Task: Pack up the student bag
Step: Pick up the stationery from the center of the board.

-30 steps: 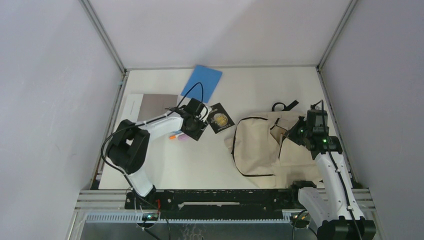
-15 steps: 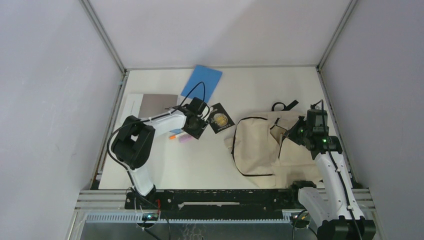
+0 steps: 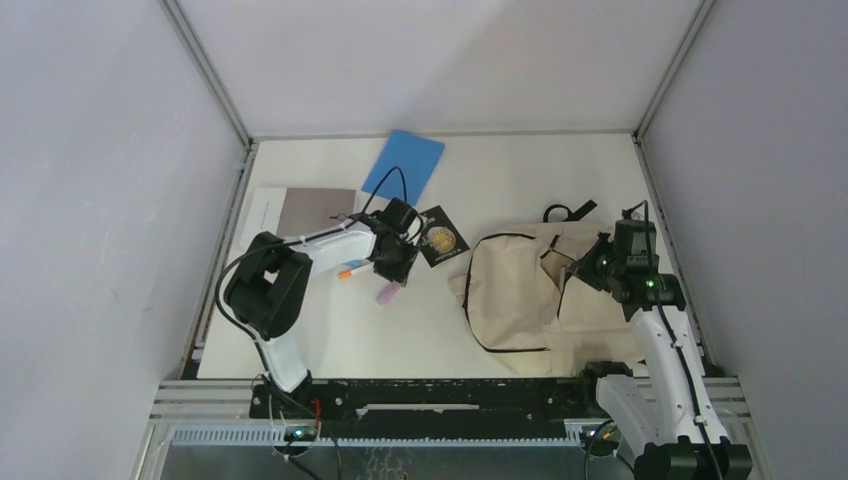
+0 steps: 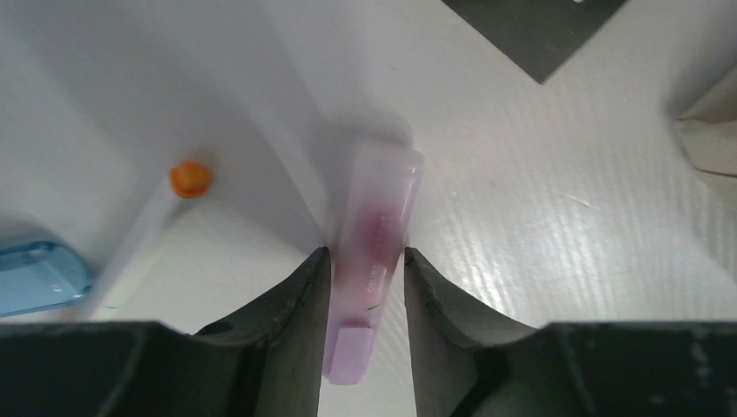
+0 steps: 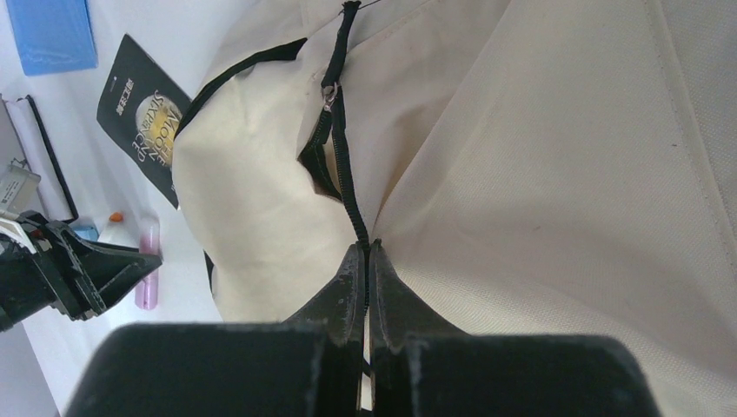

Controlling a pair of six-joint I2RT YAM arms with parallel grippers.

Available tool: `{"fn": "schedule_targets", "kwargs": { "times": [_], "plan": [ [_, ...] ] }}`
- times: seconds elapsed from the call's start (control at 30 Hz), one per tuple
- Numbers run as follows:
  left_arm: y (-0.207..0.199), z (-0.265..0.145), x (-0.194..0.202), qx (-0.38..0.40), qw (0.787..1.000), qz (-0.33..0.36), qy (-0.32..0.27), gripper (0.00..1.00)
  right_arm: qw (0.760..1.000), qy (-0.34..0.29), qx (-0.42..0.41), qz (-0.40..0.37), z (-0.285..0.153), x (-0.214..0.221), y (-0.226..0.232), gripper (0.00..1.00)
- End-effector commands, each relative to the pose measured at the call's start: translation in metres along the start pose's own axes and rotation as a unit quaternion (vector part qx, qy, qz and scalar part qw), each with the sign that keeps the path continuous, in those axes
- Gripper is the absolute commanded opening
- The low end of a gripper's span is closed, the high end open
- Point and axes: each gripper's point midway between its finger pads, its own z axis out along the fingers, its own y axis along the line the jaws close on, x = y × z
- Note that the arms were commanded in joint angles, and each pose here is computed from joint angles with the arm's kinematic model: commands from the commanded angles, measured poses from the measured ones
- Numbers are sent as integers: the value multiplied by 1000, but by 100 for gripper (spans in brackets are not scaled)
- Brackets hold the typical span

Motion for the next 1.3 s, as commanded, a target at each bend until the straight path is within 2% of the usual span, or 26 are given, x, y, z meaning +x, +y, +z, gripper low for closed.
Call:
{"fn": "schedule_targets", "kwargs": {
  "times": [0.0,0.1,0.23,0.3,0.4,0.53,0.63,0.77,0.9,1.03,1.27],
  "plan": [
    [-24,-6,-1,22,999,-48,1,40,999,-41,-33,-6,-11,-21,17,0],
    [-22,-2,3,1,997,-73,13,41,998,-45,-35,-8,-14,-21,18,0],
    [-33,6,3,21,993,-114,32,41,998,-48,-33,-8,-17,-20,16,0],
    [-40,9,2,37,990,-126,41,37,998,-48,-30,-8,-18,-19,15,0],
    [-41,4,-3,40,990,-131,34,24,998,-51,-27,-8,-21,-18,13,0],
    [-22,-15,-18,-8,992,-128,-3,8,998,-54,-19,-9,-24,-17,9,0],
    [-12,-33,-26,-33,992,-119,-26,5,998,-53,-18,-8,-24,-16,8,0],
    [-15,-59,-38,-24,991,-117,-54,3,998,-51,-20,-7,-22,-17,10,0],
    [-29,-85,-56,18,990,-108,-93,3,999,-48,-20,-6,-20,-17,10,0],
    [-65,-107,-69,116,983,-97,-101,2,999,-49,-18,-7,-20,-17,10,0],
    [-153,-139,-93,282,949,-83,-115,2,998,-52,-17,-3,-19,-19,10,0]
  ]
}}
